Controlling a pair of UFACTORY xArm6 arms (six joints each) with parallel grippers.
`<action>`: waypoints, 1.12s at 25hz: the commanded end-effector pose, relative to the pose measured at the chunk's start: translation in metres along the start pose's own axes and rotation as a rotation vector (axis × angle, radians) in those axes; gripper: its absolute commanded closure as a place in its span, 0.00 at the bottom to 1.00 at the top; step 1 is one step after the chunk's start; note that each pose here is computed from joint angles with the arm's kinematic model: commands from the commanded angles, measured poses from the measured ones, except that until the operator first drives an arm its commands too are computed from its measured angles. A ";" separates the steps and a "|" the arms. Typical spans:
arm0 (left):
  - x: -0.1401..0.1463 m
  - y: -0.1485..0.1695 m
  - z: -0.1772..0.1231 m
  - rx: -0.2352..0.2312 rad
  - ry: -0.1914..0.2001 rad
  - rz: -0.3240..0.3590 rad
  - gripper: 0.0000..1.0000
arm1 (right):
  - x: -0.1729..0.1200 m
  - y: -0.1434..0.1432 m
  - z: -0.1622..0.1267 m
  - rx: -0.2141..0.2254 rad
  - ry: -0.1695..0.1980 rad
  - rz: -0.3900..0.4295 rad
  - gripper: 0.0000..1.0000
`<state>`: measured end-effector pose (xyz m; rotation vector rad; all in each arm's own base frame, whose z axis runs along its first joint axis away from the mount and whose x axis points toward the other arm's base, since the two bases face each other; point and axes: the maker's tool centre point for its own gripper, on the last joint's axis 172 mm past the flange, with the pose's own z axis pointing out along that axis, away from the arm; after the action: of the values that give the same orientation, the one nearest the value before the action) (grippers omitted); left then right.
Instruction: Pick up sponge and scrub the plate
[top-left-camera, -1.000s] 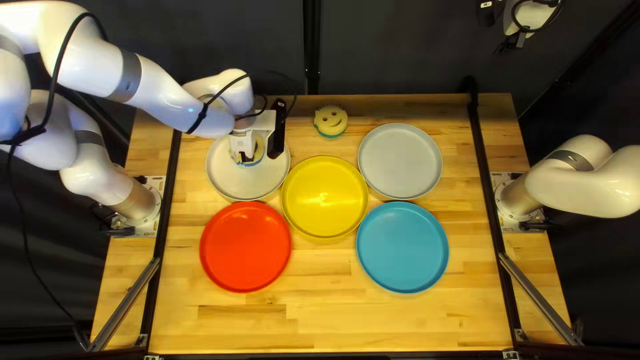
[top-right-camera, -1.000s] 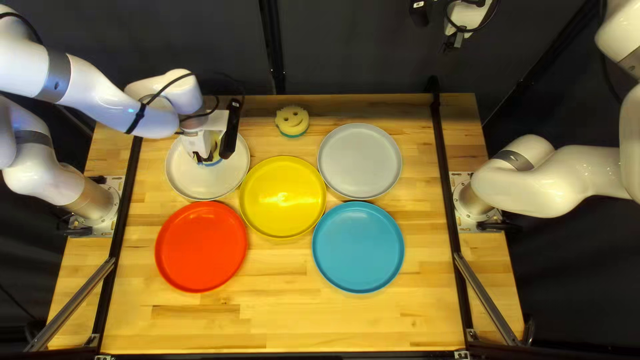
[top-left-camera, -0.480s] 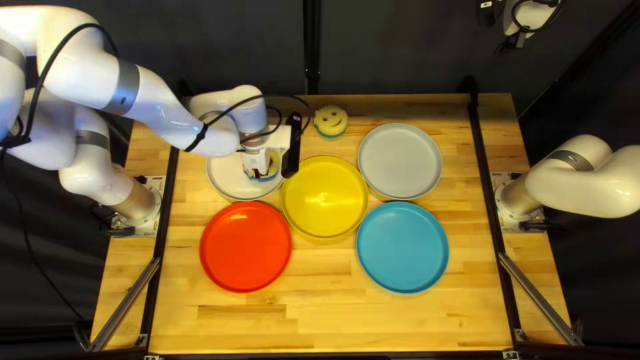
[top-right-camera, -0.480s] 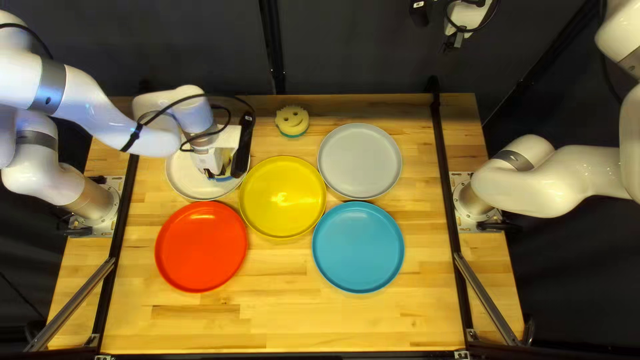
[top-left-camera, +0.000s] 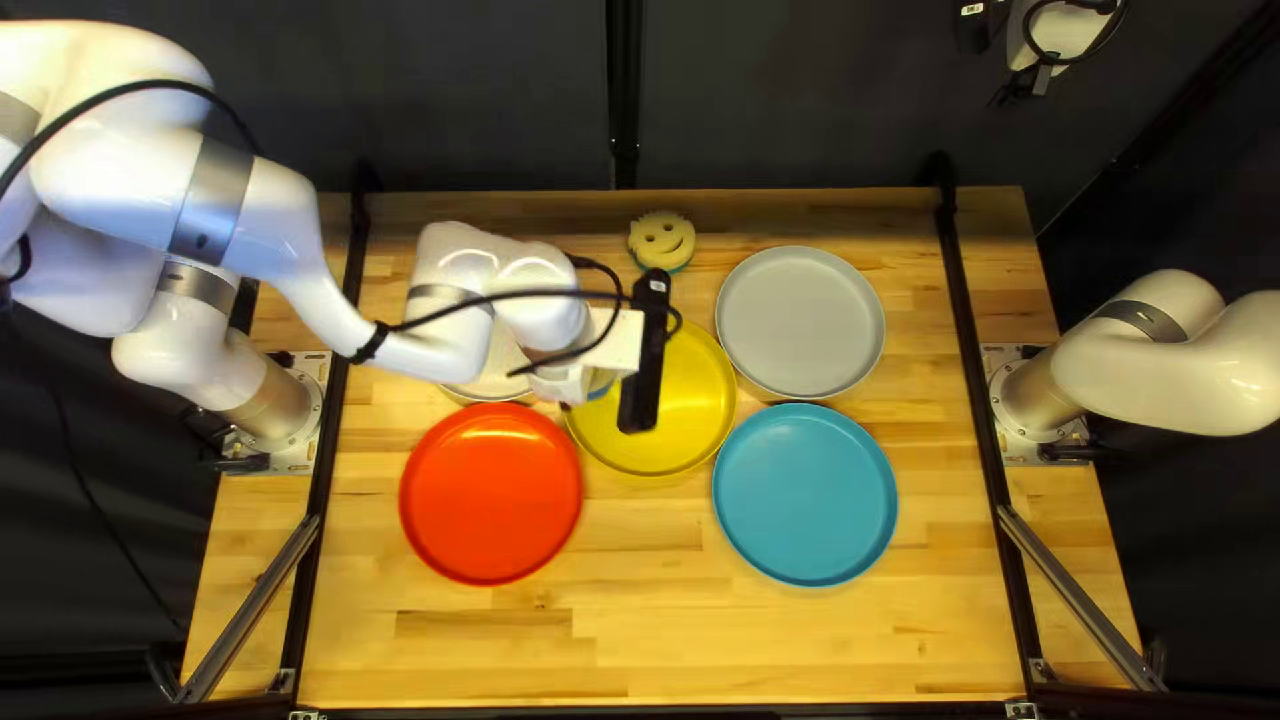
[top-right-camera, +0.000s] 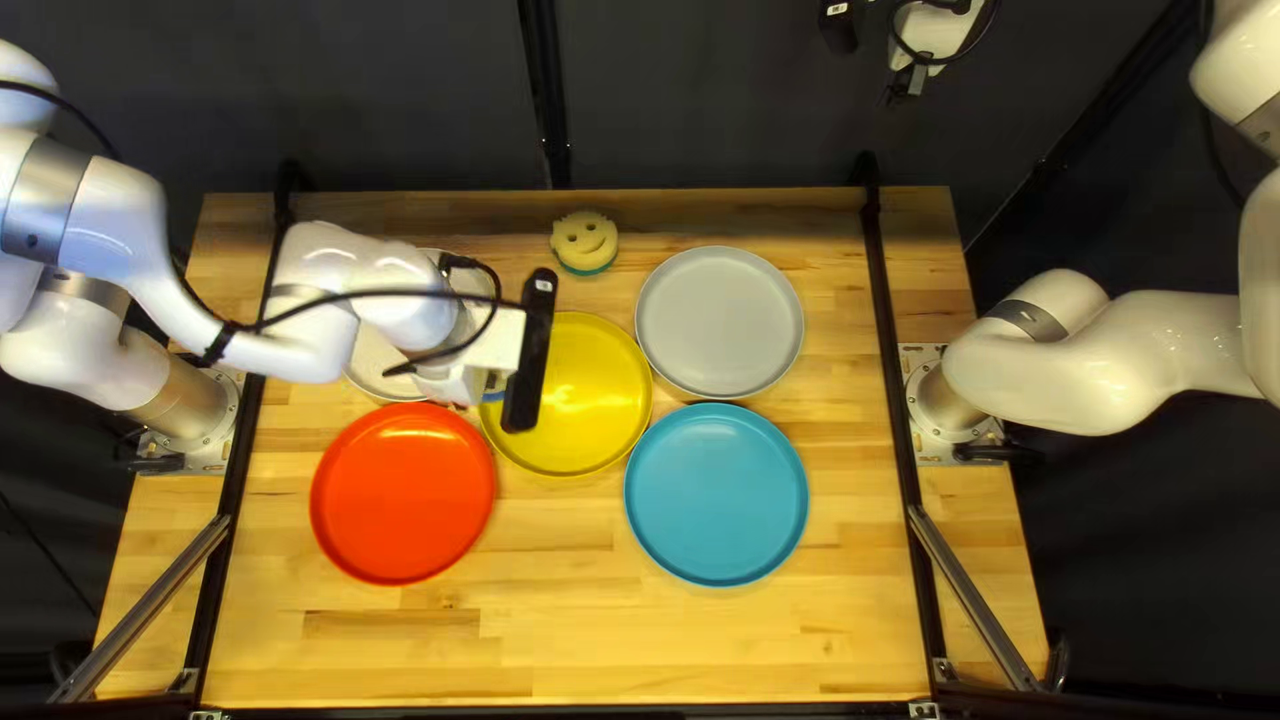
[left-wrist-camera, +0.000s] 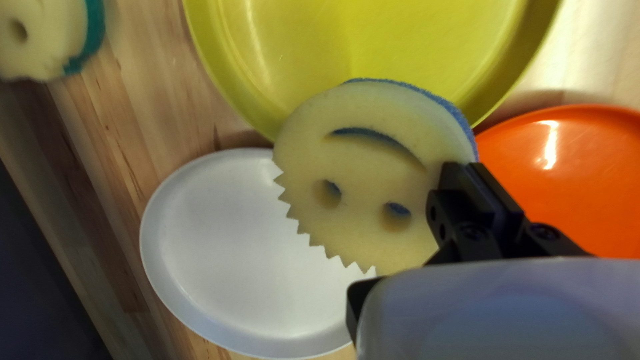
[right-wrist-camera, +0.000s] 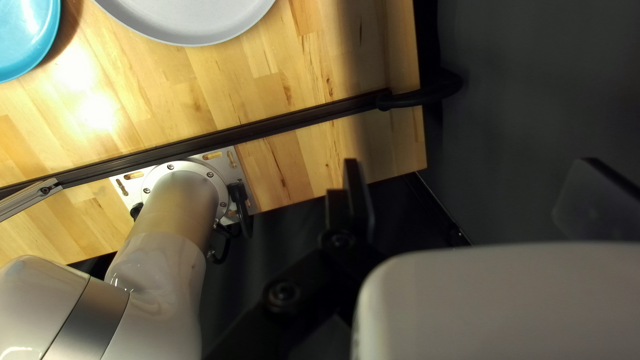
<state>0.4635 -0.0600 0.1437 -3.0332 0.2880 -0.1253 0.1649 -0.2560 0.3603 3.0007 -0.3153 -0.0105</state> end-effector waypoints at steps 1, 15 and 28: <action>0.015 0.019 0.022 -0.031 0.022 0.008 1.00 | 0.000 0.000 0.000 0.000 0.000 0.000 0.00; 0.006 0.015 0.077 -0.120 0.054 -0.027 1.00 | 0.000 0.000 0.000 0.000 0.000 0.000 0.00; -0.007 -0.030 0.104 -0.109 0.036 -0.015 1.00 | 0.000 0.000 0.000 0.000 0.000 0.000 0.00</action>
<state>0.4730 -0.0272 0.0412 -3.1480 0.2779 -0.1779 0.1649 -0.2560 0.3603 3.0007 -0.3153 -0.0105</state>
